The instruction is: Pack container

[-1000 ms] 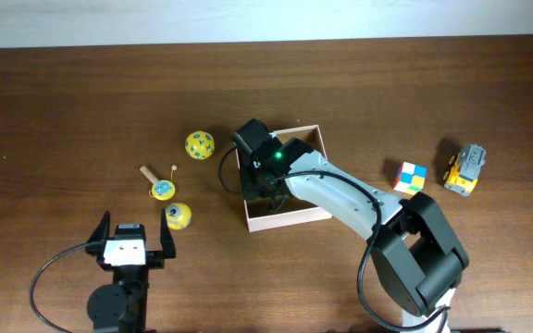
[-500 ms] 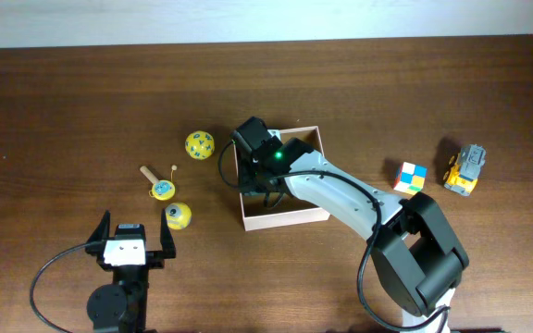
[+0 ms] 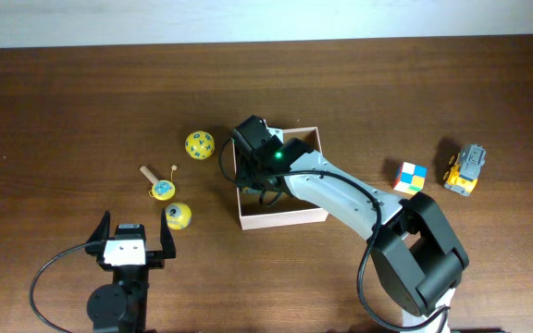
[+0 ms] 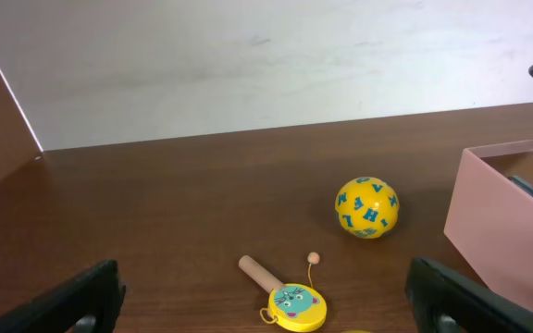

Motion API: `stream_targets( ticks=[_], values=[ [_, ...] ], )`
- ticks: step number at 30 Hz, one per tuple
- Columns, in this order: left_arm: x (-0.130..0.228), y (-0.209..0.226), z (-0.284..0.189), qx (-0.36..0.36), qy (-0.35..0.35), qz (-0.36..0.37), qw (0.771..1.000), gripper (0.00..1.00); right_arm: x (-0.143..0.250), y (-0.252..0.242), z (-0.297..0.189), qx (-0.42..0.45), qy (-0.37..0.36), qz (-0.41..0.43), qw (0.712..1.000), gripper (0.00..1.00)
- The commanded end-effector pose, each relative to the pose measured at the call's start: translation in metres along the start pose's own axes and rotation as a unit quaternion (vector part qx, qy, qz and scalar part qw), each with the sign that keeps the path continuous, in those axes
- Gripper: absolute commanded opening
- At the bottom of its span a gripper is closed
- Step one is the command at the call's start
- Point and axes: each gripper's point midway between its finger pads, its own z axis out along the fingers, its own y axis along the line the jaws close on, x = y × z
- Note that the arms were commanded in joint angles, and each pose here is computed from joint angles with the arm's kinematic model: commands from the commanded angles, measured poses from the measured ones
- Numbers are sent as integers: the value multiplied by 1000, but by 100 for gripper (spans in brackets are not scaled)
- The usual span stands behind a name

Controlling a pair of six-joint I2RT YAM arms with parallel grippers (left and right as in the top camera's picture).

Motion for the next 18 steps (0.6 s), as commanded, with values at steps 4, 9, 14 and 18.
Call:
stream_targets(
  ticks=[4,9,14,18],
  values=[
    [3,-3,0,7,1,8,1000,99,-1,-2,6,5,-6,38,999,61],
    [3,-3,0,7,1,8,1000,99,-4,1,6,-1,-11,54,998,61],
    [3,-3,0,7,1,8,1000,99,-8,5,6,-11,-19,67,997,61],
    [3,-3,0,7,1,8,1000,99,-10,6,6,-14,-22,68,997,61]
  ],
)
